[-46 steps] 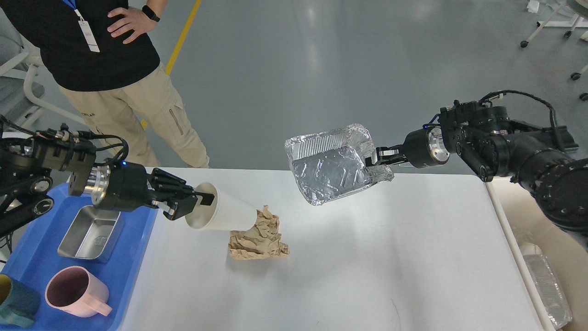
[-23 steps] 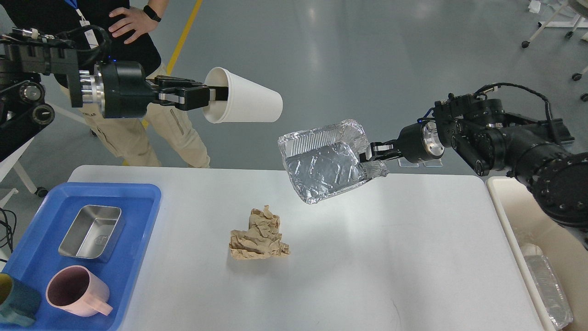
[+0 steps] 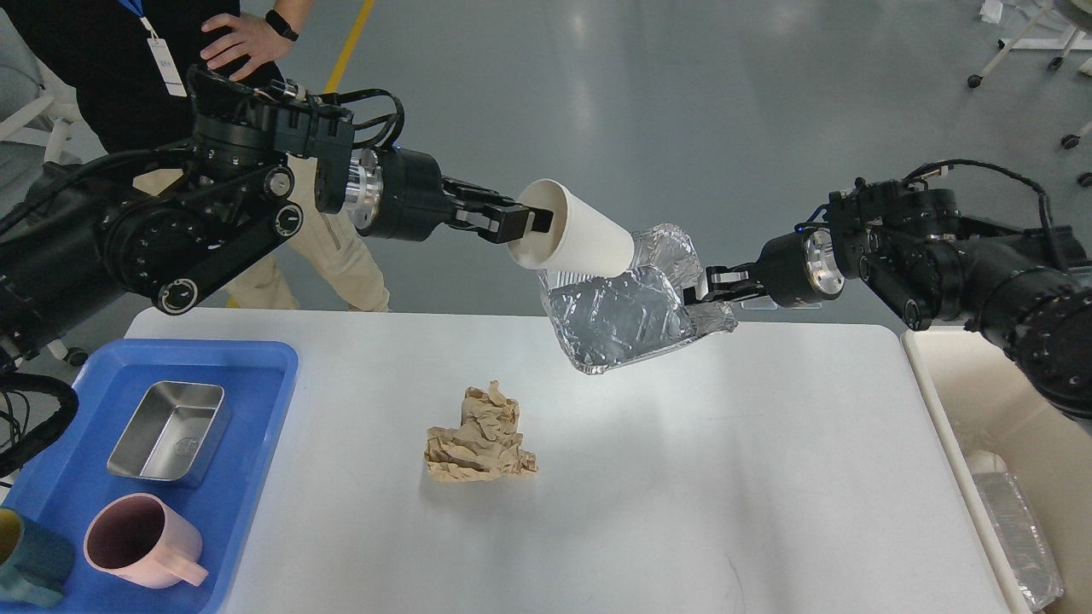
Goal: Tidy desktop
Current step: 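Carry the cup to the held foil tray and tip it inside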
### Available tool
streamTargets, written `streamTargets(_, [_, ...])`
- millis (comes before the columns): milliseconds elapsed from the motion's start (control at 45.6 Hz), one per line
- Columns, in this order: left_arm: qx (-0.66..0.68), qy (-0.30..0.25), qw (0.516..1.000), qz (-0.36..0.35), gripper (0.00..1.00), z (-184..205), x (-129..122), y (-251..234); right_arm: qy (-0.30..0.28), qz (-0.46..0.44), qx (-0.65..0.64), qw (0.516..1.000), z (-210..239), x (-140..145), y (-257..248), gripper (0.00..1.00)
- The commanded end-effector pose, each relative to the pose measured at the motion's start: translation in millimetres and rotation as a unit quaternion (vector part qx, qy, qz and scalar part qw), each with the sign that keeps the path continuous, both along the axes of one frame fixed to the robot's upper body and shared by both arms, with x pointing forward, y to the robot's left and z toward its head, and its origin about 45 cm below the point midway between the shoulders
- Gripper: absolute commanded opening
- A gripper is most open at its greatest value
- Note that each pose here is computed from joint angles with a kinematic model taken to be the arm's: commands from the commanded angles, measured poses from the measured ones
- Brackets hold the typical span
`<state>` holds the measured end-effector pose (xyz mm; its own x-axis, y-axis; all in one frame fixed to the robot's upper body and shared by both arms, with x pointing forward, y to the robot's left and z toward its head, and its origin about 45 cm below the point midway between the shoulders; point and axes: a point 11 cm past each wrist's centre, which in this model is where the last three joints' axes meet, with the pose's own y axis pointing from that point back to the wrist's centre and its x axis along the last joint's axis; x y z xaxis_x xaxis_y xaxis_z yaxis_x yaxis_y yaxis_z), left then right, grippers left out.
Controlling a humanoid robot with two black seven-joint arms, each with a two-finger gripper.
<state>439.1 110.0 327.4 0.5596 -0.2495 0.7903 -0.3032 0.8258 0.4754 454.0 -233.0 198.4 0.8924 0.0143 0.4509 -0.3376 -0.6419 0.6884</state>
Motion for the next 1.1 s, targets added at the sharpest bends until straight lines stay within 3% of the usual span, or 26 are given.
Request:
streamTargets(0, [0.004, 0.001, 1.000, -0.010, 0.04, -2.6, -1.3, -13.1, 0.006, 0.007, 0.005, 1.000, -3.2, -5.8, 1.6, 0.00])
streamTargets(702, [0.046, 0.013, 0.999, -0.025, 0.05, -38.7, -2.4, -60.6, 0.008, -0.009, 0.013, 1.000, 9.8, -8.7, -22.3, 0.00])
streamTargets(1074, [0.052, 0.012, 0.998, -0.040, 0.05, -47.7, -9.5, -74.7, 0.011, -0.013, 0.032, 0.999, 25.8, -27.2, -45.4, 0.00])
